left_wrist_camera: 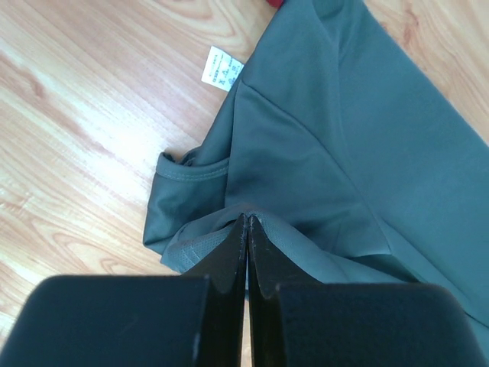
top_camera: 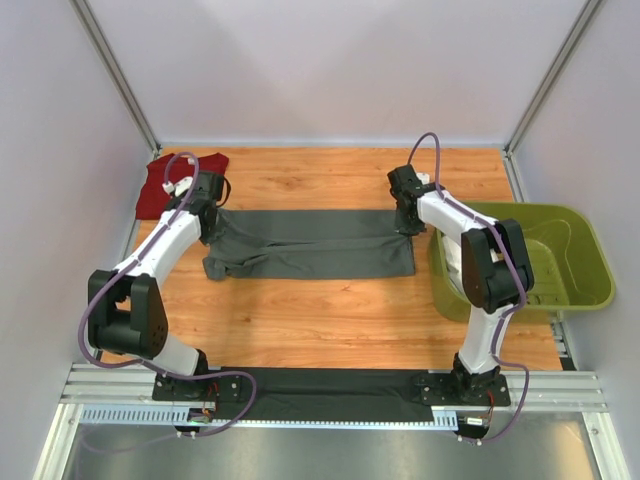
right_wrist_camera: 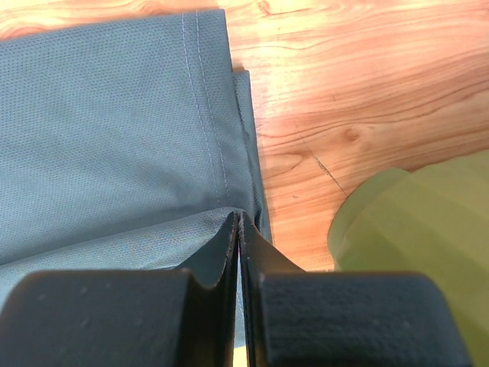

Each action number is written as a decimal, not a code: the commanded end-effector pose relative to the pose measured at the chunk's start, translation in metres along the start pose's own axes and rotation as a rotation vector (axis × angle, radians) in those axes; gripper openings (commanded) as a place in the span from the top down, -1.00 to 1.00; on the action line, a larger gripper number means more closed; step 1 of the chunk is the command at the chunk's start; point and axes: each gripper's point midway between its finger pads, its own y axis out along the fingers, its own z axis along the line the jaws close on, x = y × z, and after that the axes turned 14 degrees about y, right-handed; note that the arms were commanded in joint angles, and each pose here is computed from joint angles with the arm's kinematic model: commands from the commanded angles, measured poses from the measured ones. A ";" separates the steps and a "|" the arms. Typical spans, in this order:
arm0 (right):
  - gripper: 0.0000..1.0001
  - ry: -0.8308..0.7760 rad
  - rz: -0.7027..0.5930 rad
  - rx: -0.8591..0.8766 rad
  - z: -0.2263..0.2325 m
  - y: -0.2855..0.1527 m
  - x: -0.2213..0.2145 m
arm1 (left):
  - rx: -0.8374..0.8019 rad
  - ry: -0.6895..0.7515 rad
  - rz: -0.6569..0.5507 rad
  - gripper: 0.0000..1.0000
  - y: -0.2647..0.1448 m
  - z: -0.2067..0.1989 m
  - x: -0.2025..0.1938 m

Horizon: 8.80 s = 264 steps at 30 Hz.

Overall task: Fold and stack the t-shirts
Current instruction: Fold the tshirt

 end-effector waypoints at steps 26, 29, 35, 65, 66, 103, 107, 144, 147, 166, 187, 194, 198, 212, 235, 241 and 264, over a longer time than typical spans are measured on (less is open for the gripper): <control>0.99 0.017 -0.069 -0.010 0.007 -0.001 0.029 | -0.009 -0.031 -0.086 1.00 -0.001 0.000 0.043; 0.99 0.015 -0.050 0.009 0.013 0.003 0.028 | -0.023 -0.023 -0.074 1.00 0.006 -0.006 0.043; 0.99 0.004 -0.041 0.024 0.024 0.010 0.033 | -0.039 -0.011 -0.061 1.00 0.017 -0.015 0.045; -0.37 -0.055 0.000 0.518 0.117 -0.103 0.027 | -0.266 -0.161 0.038 -0.22 -0.040 -0.011 -0.016; -0.36 -0.075 0.009 0.543 0.124 -0.106 0.019 | -0.287 -0.198 0.045 -0.21 -0.039 -0.015 -0.019; -0.13 -0.114 -0.041 0.337 0.120 -0.045 0.023 | -0.159 -0.504 -0.056 1.00 0.032 -0.051 0.015; -0.13 -0.099 -0.044 0.315 0.115 -0.040 0.026 | -0.196 -0.454 -0.062 1.00 0.036 -0.064 0.026; 0.11 -0.118 0.185 0.338 0.109 -0.039 -0.025 | -0.103 -0.081 0.167 -0.05 -0.012 0.008 -0.069; 0.15 -0.112 0.202 0.266 0.085 -0.034 -0.041 | -0.088 -0.021 0.165 0.01 -0.010 0.013 -0.067; 0.37 -0.109 0.221 0.019 0.021 -0.008 -0.056 | -0.004 0.444 0.253 0.17 0.014 0.027 -0.052; 0.87 -0.104 0.248 0.008 0.024 0.007 -0.060 | -0.050 0.482 0.265 0.32 0.022 0.007 -0.067; 0.88 -0.102 0.247 0.005 0.020 0.007 -0.059 | 0.055 0.519 0.259 0.46 0.028 0.025 -0.062; 0.91 -0.102 0.247 0.005 0.019 0.008 -0.057 | 0.052 0.530 0.248 0.88 0.027 0.025 -0.059; 0.99 -0.086 0.255 -0.031 0.006 0.016 -0.055 | 0.053 0.818 0.231 1.00 0.010 0.047 -0.046; 0.99 -0.072 0.261 -0.014 0.010 0.016 -0.052 | 0.017 0.496 0.390 0.29 -0.018 0.042 -0.083; 0.99 -0.056 0.268 0.006 0.016 0.015 -0.050 | -0.030 -0.041 0.283 -0.02 -0.037 0.021 -0.086; 0.99 -0.065 0.269 0.001 0.014 0.017 -0.052 | 0.057 0.061 0.152 0.30 0.025 0.051 -0.084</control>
